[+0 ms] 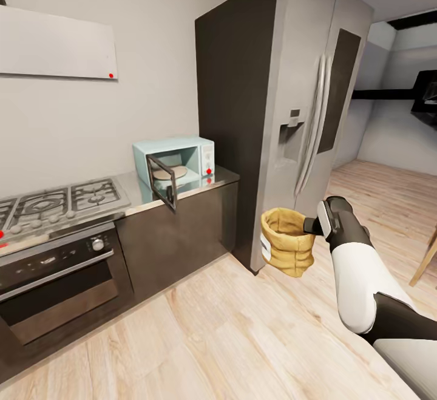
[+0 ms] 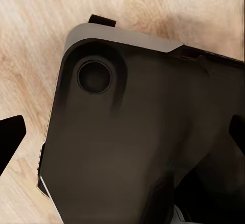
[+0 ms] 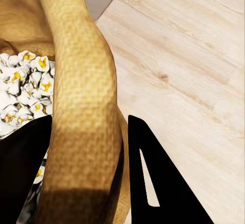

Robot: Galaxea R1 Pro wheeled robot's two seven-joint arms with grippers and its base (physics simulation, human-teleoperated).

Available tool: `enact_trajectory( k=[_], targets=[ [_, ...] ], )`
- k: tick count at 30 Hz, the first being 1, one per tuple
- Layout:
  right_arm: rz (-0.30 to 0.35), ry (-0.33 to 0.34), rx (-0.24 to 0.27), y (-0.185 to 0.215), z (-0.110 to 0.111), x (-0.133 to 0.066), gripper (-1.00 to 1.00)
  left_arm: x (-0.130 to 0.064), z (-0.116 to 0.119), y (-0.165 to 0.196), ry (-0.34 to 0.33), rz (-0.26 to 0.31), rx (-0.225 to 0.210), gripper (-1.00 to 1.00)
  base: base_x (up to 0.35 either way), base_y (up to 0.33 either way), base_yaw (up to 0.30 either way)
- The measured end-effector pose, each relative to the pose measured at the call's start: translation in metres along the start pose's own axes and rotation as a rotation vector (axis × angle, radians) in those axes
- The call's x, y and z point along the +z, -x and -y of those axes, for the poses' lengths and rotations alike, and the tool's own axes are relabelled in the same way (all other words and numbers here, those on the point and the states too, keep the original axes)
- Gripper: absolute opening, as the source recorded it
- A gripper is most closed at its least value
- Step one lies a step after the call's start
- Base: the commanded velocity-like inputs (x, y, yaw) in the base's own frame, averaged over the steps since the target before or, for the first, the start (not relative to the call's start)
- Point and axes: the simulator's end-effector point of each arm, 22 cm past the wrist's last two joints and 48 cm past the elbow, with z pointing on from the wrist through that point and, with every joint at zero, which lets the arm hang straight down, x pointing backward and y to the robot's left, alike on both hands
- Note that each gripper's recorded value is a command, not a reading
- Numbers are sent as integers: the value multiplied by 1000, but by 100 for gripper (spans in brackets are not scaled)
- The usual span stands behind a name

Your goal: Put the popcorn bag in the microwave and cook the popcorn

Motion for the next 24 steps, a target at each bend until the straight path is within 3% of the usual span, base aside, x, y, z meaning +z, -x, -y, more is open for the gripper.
enact_trajectory(
  k=[5, 12, 24],
  targets=[
    [-1, 1, 1, -1, 0, 0, -100, 0, 1, 0, -1, 0, 0, 100, 292, -146, 0],
    [-41, -11, -31, -20, -6, 11, -100, 0, -1, 2, 2, 9, -3, 100, 0, 0, 0],
    [-26, -32, -33, -21, 4, 15, -100, 0, -3, 3, 3, 9, -13, 100, 37, -20, 0]
  ],
)
